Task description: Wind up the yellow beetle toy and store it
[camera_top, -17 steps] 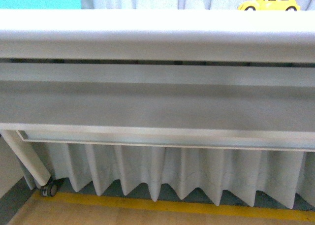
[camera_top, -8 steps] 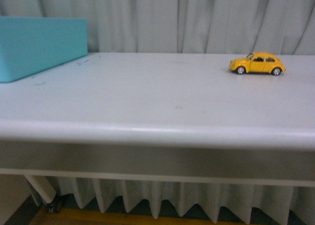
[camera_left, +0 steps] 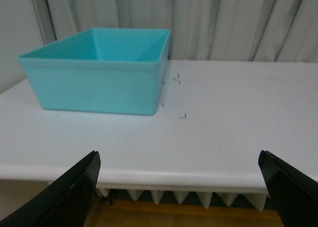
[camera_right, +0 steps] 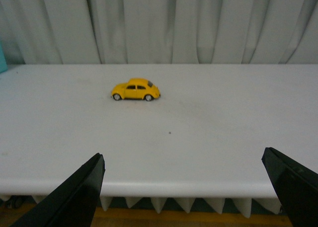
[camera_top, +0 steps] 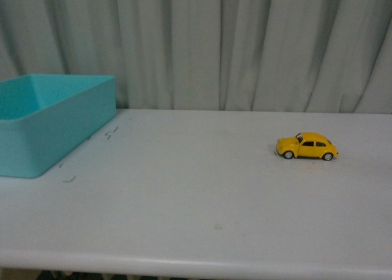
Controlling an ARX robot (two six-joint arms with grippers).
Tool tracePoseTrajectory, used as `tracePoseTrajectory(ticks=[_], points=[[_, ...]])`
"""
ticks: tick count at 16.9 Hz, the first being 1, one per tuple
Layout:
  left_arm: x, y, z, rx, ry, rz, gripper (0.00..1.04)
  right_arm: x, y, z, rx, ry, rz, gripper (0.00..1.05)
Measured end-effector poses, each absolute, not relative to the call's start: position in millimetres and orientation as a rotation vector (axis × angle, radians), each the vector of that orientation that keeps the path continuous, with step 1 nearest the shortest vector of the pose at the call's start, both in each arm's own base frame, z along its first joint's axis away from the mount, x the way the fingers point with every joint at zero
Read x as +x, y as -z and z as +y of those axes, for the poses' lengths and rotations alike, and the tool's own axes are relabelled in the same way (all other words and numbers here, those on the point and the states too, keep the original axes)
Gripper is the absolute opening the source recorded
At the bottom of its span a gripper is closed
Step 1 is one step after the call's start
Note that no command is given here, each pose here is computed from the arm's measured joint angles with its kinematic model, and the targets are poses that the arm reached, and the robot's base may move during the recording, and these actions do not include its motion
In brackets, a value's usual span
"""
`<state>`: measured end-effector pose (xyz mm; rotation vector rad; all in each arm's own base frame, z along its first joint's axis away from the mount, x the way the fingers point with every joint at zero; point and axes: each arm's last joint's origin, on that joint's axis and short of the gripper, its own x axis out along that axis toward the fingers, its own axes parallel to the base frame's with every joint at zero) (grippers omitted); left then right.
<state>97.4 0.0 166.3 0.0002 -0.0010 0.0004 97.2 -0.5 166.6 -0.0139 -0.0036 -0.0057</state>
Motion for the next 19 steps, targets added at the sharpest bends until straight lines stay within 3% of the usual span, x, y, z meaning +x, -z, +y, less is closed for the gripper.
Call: tracePoseTrajectory(ticks=[19], points=[[97.4,-166.3,0.0,0.0,0.0,-0.001,0.98,97.3,-166.5,-0.5,-0.011,0.006,-0.003,0.98]])
